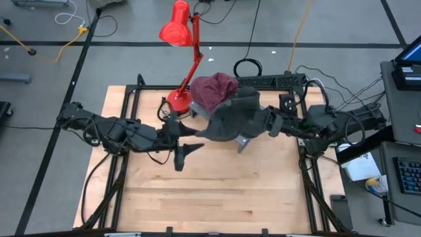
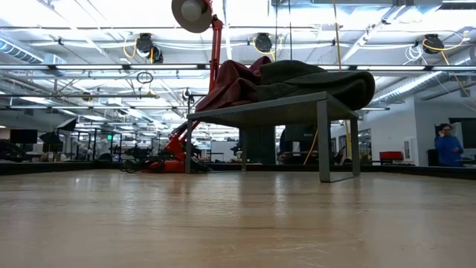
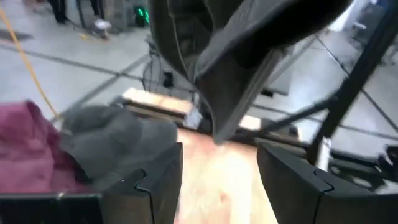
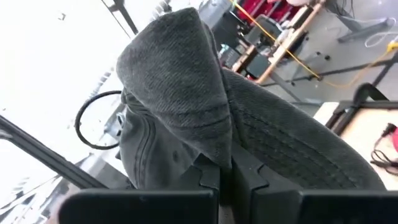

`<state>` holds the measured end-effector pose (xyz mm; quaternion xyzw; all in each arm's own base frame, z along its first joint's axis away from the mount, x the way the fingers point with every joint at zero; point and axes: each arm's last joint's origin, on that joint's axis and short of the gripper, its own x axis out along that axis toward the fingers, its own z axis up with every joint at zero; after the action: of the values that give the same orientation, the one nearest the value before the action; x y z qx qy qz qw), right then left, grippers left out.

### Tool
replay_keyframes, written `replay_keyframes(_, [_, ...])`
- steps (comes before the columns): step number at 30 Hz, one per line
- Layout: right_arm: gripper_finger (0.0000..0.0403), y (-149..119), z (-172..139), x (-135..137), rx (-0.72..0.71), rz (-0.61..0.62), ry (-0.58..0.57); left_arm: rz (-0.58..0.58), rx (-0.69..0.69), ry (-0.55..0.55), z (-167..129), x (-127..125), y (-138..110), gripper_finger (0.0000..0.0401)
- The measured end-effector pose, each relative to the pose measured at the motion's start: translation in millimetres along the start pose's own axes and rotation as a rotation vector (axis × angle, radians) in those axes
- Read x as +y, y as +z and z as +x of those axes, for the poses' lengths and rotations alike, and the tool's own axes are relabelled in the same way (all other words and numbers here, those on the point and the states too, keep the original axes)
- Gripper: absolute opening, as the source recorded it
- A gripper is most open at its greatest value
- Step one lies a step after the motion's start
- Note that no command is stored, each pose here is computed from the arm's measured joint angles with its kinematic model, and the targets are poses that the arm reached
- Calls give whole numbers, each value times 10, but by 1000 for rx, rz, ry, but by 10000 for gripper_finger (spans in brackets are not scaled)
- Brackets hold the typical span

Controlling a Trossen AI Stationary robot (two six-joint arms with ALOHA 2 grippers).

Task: Pick & Place hat
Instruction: Stack the black cap on top of the black cap on the shelf

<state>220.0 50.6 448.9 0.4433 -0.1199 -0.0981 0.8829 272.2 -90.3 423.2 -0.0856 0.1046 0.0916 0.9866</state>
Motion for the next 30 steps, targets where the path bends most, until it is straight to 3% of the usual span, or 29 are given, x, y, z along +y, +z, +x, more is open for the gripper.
replay_keyframes(8, [0,-51,119,53,-55,-21,58,9,-126,-11,20,-43,120,212])
replay_keyframes(16, [0,-68,145,59,-62,-13,66,8,-137,-63,93,-112,100,205])
replay_keyframes(20, [0,-60,143,69,-67,-5,78,-46,-147,-67,78,-117,113,151])
replay_keyframes(26, [7,-63,142,70,-65,-8,77,-83,-175,-94,75,-128,146,21])
replay_keyframes(30, [10,-75,145,72,-46,-71,93,-83,-172,-123,73,-139,148,18])
